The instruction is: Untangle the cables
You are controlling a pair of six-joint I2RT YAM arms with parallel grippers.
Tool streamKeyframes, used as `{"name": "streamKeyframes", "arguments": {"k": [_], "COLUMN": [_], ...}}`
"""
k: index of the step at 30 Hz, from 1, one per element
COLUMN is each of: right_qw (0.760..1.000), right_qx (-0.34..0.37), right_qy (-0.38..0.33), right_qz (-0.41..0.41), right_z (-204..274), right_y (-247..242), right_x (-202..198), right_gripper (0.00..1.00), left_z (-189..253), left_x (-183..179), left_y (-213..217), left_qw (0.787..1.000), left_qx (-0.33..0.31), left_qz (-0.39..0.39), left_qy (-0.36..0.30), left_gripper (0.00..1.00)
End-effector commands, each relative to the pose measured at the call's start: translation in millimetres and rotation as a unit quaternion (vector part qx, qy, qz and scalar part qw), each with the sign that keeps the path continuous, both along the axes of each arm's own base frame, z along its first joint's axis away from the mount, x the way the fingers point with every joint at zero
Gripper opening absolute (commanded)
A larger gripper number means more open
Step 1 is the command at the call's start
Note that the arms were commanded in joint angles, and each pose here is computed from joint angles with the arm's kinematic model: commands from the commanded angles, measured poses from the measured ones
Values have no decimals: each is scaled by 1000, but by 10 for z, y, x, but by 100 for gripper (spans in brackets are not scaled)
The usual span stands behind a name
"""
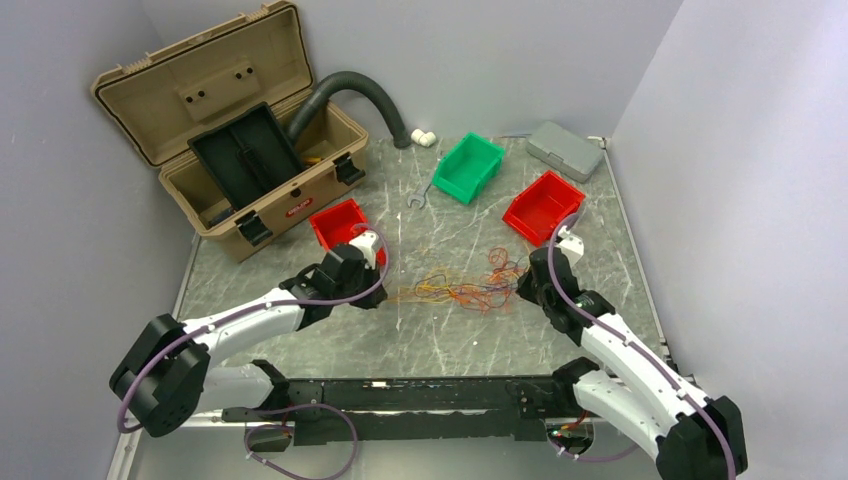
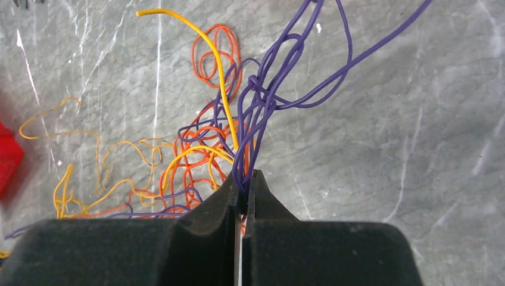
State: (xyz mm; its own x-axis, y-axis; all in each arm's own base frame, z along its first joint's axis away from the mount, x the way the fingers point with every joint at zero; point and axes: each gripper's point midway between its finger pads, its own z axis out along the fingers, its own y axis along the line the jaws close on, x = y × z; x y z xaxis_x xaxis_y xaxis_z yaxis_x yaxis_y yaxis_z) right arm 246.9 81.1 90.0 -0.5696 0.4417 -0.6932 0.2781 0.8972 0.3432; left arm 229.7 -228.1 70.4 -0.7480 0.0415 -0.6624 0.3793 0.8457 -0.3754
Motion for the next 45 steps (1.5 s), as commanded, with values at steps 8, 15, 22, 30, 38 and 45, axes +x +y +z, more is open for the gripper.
{"name": "streamKeyframes", "arguments": {"k": [8,15,22,30,38,45], "right_qw": [997,990,992,980,973,982], "right_qx": [-13,12,-5,27,50,6], "right_qy": [-48,-69,-28,-22,17,63], "right_qz": [56,124,121,195,227,176], "right_z": [456,771,588,447,237,-141], "right_y": [50,267,219,496,730,798], "right_x": [27,-4,-60,-90,-32,-127], "right_gripper": [0,0,74,82,83,82], "left_z": [296,638,608,709,684,477], "left_x": [-54,-168,-327,-242,165,564], "left_y": [-10,-85,-107,-159,-485,-832], "left_qw": [999,996,996,994,995,997], "left_qx": [0,2,-14,-16,14,-3], "left_qz": [-27,-61,-79,-81,-88,-71], "left_qy": [-20,-70,-44,-66,-35,15], "left_gripper": [0,0,49,73,71,70]}}
